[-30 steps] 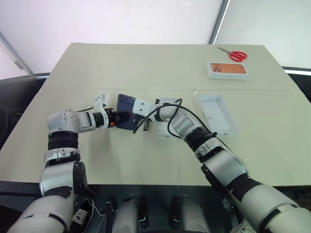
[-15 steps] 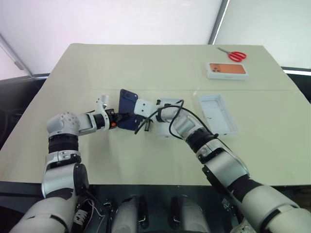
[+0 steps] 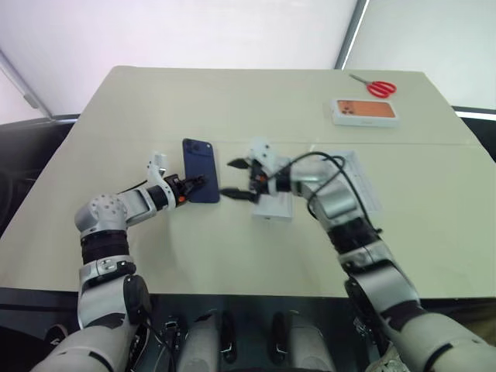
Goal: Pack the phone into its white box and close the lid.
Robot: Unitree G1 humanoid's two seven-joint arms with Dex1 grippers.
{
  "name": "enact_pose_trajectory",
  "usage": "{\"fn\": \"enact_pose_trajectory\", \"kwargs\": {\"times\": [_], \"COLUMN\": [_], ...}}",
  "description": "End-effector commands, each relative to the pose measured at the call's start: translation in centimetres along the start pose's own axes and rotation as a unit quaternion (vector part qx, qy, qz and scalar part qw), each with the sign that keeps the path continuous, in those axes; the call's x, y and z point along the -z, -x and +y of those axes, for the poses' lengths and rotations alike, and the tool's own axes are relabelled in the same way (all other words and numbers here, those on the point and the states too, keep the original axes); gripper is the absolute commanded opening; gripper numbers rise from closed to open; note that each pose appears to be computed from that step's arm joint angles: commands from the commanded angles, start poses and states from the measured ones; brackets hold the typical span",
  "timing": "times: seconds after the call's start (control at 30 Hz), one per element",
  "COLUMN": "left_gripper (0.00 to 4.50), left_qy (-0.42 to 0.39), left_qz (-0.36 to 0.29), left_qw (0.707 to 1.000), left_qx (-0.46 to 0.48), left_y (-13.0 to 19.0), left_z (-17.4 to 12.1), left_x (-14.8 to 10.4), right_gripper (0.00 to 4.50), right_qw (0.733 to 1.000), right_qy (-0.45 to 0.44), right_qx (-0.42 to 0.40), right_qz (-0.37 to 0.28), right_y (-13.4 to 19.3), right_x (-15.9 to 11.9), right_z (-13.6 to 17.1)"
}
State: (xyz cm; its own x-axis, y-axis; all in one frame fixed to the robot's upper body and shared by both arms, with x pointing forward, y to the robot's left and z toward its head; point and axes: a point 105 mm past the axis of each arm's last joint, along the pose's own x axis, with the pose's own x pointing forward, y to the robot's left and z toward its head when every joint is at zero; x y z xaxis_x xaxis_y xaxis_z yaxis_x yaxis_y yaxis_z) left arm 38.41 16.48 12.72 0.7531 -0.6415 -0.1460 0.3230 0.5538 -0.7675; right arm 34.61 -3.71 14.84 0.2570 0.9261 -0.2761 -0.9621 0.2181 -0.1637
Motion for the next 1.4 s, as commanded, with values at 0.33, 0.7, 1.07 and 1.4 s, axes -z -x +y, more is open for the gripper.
{"fn": "enact_pose_trajectory", "kwargs": {"times": [0.33,0.7,1.07,1.4], "left_gripper": [0.0,0.0,0.0,0.0], "left_qy": [-0.028,-0.021,-0.018,-0.018], "left_qz": [-0.017,-0.013,-0.014,-0.013], "left_qw": [0.997,0.997,0.998,0.998], "left_qx": [0.068,0.067,0.062,0.063], "left_y": [-0.4,-0.2,-0.2,-0.3], "left_z": [-3.4,-3.3,-3.1,-3.1], "left_x": [-0.4,-0.3,-0.1,0.1], "right_gripper": [4.44,2.01,1.53,1.53], "right_qw": [0.989,0.987,0.985,0.981], "right_qy": [0.075,0.075,0.081,0.094], "right_qx": [0.001,0.013,0.008,-0.004], "right_qz": [0.127,0.145,0.152,0.171], "right_y": [5.4,5.3,4.7,4.3], "right_x": [3.5,4.8,5.2,5.8], "right_z": [1.3,0.6,0.5,0.5]}}
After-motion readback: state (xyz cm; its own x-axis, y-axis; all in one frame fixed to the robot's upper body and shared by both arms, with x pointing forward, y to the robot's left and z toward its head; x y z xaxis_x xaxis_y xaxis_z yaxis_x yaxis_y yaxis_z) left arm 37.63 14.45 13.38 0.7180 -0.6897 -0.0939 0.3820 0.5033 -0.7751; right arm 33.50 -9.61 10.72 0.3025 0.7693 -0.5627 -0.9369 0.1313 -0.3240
